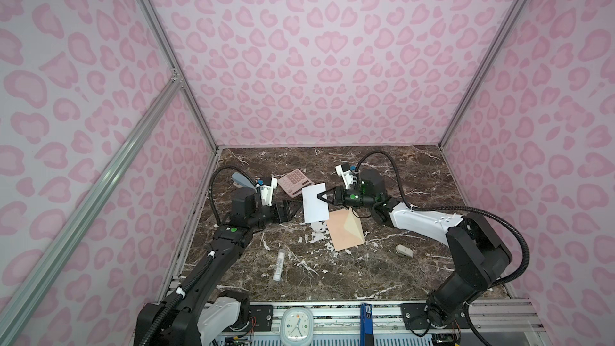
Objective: Place the letter into the envelope and seal it
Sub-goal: 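Hold the sheet up with the left gripper while the right gripper grasps its other edge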
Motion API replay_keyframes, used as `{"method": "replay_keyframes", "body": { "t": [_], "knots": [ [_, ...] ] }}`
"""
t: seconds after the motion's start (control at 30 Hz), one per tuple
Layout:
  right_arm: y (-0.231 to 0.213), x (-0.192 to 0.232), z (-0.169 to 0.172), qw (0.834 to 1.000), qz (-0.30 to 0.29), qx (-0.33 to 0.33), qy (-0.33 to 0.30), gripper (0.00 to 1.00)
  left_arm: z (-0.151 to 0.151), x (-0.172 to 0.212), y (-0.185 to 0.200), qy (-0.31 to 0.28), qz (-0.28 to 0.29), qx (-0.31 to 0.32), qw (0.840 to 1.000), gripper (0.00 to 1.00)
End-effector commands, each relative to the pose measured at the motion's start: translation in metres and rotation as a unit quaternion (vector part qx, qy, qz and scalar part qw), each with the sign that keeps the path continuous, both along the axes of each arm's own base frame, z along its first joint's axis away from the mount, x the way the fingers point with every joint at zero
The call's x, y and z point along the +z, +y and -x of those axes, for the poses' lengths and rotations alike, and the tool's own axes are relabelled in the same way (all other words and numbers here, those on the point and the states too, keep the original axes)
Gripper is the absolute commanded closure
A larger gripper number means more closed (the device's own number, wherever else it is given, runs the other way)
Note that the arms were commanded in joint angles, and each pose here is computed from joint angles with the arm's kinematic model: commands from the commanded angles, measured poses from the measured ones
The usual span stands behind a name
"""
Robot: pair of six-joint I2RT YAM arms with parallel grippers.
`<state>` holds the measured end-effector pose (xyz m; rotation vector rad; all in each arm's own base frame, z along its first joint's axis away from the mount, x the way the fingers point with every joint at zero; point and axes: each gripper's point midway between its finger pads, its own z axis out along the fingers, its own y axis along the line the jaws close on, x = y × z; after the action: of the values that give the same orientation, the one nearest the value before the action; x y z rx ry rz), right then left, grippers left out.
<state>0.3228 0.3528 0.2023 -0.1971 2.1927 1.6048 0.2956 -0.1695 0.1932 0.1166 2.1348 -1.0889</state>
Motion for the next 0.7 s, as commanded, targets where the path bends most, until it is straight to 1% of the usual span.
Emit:
{"method": "replay_keyframes", "body": {
  "t": [0.0,0.17,0.27,0.4,0.5,0.67],
  "knots": [
    [-0.002,0.006,0.002,1.000,-0.002,0.007,-0.013,0.97,-0.003,0.019,-0.009,-0.035,0.040,-0.019,0.998,0.12],
    [-0.001,0.029,0.003,0.999,-0.037,0.009,-0.020,0.97,-0.006,0.024,-0.017,-0.040,0.078,-0.037,0.995,0.09],
    [0.001,0.039,0.003,0.998,-0.058,0.012,-0.019,0.97,-0.009,0.027,-0.021,-0.042,0.096,-0.044,0.993,0.09],
    [0.003,0.045,0.003,0.997,-0.075,0.011,-0.015,0.97,-0.010,0.034,-0.028,-0.047,0.129,-0.067,0.988,0.15],
    [0.003,0.049,0.003,0.996,-0.083,0.011,-0.015,0.97,-0.013,0.037,-0.032,-0.047,0.142,-0.077,0.986,0.21],
    [0.002,0.050,0.003,0.996,-0.083,0.010,-0.017,0.96,-0.012,0.046,-0.035,-0.057,0.164,-0.092,0.980,0.27]
  ]
}}
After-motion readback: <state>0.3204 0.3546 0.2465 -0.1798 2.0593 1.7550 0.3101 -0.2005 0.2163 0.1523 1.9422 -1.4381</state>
